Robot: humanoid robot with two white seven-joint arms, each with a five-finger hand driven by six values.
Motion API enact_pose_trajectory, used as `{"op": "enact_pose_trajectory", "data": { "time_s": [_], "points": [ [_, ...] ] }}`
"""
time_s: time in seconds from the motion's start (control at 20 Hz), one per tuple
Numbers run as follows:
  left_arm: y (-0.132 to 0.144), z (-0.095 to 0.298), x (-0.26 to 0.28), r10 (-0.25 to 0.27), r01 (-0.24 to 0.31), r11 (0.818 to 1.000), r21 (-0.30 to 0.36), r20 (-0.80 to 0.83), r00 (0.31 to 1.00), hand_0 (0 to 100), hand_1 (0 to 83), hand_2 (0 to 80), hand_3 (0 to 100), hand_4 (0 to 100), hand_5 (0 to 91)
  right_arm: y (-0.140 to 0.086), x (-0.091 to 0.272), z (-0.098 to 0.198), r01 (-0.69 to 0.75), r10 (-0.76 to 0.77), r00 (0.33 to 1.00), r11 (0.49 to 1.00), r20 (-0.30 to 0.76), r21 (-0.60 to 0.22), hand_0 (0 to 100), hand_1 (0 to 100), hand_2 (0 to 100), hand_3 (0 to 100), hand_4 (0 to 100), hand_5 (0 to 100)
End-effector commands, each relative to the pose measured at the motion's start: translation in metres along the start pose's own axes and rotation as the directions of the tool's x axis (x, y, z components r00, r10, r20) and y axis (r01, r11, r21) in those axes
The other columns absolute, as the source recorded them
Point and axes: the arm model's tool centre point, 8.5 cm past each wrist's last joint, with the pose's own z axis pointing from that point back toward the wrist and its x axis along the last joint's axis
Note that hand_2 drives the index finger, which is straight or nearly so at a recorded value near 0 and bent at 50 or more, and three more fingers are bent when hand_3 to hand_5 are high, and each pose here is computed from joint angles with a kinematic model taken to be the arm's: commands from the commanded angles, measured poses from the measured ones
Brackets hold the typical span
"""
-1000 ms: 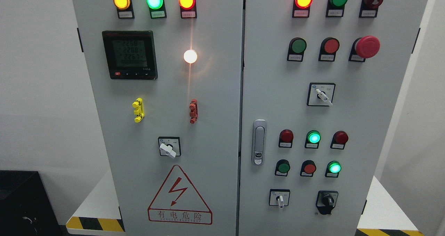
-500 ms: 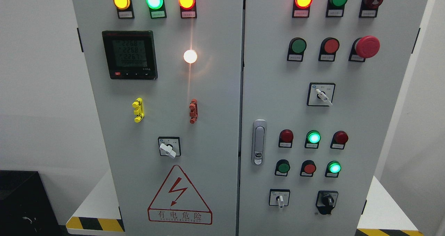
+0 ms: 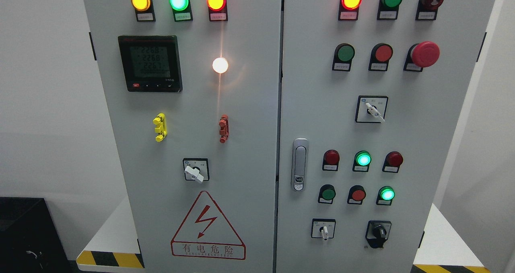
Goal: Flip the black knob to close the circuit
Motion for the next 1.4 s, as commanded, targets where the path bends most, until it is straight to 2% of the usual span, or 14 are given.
{"op": "enact_pose_trajectory", "data": {
  "time_s": [0.0, 0.3, 0.4, 0.5, 0.65, 0.85, 1.05, 1.25, 1.35],
  "points": [
    [-0.002, 0.000, -0.005, 0.003, -0.003, 1.000, -0.004, 0.006, 1.000, 12, 55.6, 0.0, 0, 0, 0.0, -0.006, 0.087, -0.012, -0.123, 0.124, 0.961, 0.992, 0.249, -0.022, 0, 0, 50, 75, 68, 57],
    [-0.002, 0.000, -0.005, 0.003, -0.003, 1.000, -0.004, 0.006, 1.000, 12, 55.6, 0.0, 0, 0, 0.0, -0.015, 0.117, -0.011, -0.263, 0.273, 0.910, 0.962, 0.313, -0.075, 0, 0, 62, 81, 73, 66],
    [-0.002, 0.000, -0.005, 0.003, -0.003, 1.000, -0.004, 0.006, 1.000, 12, 55.6, 0.0, 0, 0, 0.0, -0.021, 0.124, -0.010, -0.321, 0.345, 0.884, 0.939, 0.316, -0.127, 0, 0, 67, 85, 75, 70],
    [-0.001, 0.000, -0.005, 0.003, -0.003, 1.000, -0.003, 0.006, 1.000, 12, 55.6, 0.0, 0, 0, 0.0, -0.024, 0.129, -0.010, -0.386, 0.424, 0.850, 0.905, 0.312, -0.180, 0, 2, 77, 92, 84, 80],
    [-0.002, 0.000, -0.005, 0.003, -0.003, 1.000, -0.004, 0.006, 1.000, 12, 55.6, 0.0, 0, 0, 0.0, -0.026, 0.143, -0.008, -0.458, 0.515, 0.797, 0.856, 0.316, -0.241, 0, 4, 86, 99, 90, 89],
    [-0.002, 0.000, -0.005, 0.003, -0.003, 1.000, -0.004, 0.006, 1.000, 12, 55.6, 0.0, 0, 0, 0.0, -0.024, 0.164, -0.006, -0.513, 0.589, 0.750, 0.805, 0.302, -0.298, 0, 3, 90, 100, 94, 95],
    [-0.002, 0.000, -0.005, 0.003, -0.003, 1.000, -0.004, 0.006, 1.000, 12, 55.6, 0.0, 0, 0, 0.0, -0.024, 0.191, 0.000, -0.617, 0.722, 0.641, 0.686, 0.259, -0.386, 0, 1, 93, 100, 96, 99],
    [-0.002, 0.000, -0.005, 0.003, -0.003, 1.000, -0.004, 0.006, 1.000, 12, 55.6, 0.0, 0, 0, 0.0, -0.017, 0.212, 0.005, -0.631, 0.751, 0.619, 0.650, 0.231, -0.422, 0, 0, 94, 100, 98, 100],
    [-0.002, 0.000, -0.005, 0.003, -0.003, 1.000, -0.004, 0.006, 1.000, 12, 55.6, 0.0, 0, 0, 0.0, -0.016, 0.221, 0.008, -0.659, 0.787, 0.581, 0.605, 0.207, -0.447, 0, 0, 94, 100, 98, 100]
  ]
}}
